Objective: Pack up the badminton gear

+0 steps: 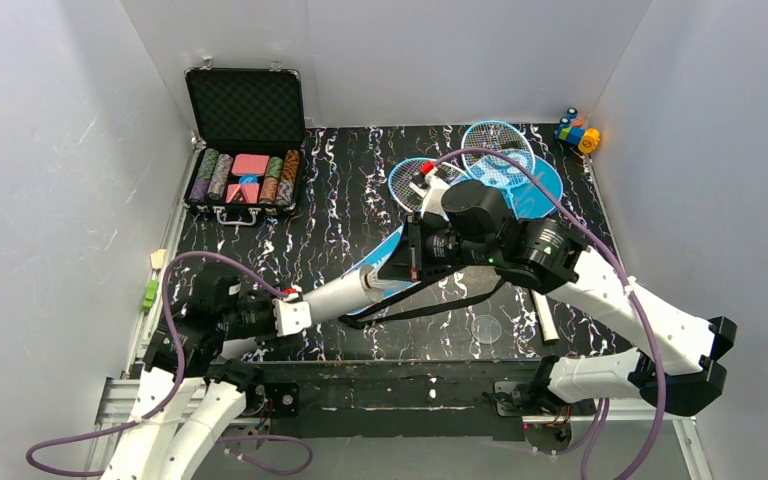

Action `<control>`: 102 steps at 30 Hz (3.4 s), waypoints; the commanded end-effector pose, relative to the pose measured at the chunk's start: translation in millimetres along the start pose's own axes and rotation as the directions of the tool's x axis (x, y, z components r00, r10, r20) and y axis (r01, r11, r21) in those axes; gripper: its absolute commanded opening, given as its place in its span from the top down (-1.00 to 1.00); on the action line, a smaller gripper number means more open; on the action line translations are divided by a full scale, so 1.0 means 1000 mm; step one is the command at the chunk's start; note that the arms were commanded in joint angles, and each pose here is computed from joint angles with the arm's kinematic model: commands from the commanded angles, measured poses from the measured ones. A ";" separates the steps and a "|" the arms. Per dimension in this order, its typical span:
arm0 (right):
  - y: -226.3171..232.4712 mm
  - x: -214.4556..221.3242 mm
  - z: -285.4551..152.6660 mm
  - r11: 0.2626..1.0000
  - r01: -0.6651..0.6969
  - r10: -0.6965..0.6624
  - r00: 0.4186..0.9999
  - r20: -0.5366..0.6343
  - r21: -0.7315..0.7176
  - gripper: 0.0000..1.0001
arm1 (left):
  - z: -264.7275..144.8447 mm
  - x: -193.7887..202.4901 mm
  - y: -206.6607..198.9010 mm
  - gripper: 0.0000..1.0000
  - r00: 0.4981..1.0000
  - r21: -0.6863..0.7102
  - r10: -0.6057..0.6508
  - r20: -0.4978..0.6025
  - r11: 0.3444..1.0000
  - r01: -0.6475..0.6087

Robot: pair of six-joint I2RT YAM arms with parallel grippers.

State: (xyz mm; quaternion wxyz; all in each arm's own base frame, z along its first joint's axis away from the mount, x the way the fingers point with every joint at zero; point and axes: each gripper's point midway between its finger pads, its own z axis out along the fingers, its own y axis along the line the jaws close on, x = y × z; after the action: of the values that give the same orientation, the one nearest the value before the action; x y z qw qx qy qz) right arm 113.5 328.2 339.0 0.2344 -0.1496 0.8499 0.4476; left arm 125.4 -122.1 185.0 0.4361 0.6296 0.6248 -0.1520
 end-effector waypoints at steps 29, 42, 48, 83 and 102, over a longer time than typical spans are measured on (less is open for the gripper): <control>-0.025 -0.003 -0.011 1.000 -0.013 0.012 0.998 0.056 0.024 -0.01 | -0.012 -0.020 0.000 0.28 0.996 -0.026 0.057 0.067 0.998 -0.055; -0.040 0.011 0.020 0.999 -0.032 0.032 0.999 0.000 0.031 -0.07 | -0.012 -0.024 0.001 0.28 0.996 -0.024 0.051 0.075 0.998 -0.049; -0.040 0.013 0.035 0.998 -0.052 0.052 0.998 -0.021 0.023 -0.06 | -0.012 -0.026 0.001 0.28 0.995 -0.020 0.052 0.085 0.999 -0.050; -0.116 0.010 -0.038 0.954 -0.181 0.148 0.977 0.151 0.239 -0.44 | -0.009 -0.005 0.001 0.30 1.000 -0.046 -0.011 0.009 0.999 0.011; -0.294 0.146 -0.021 0.607 -0.376 0.412 0.902 0.127 0.700 -0.37 | -0.011 -0.006 0.010 0.33 0.997 -0.065 -0.077 -0.020 0.995 0.076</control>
State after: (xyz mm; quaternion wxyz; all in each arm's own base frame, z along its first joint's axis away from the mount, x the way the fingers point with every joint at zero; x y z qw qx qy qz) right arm 110.5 142.5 77.3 0.1349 0.1058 0.9755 0.1380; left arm 123.7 -113.0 177.9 0.4121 0.5954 0.6730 -0.1504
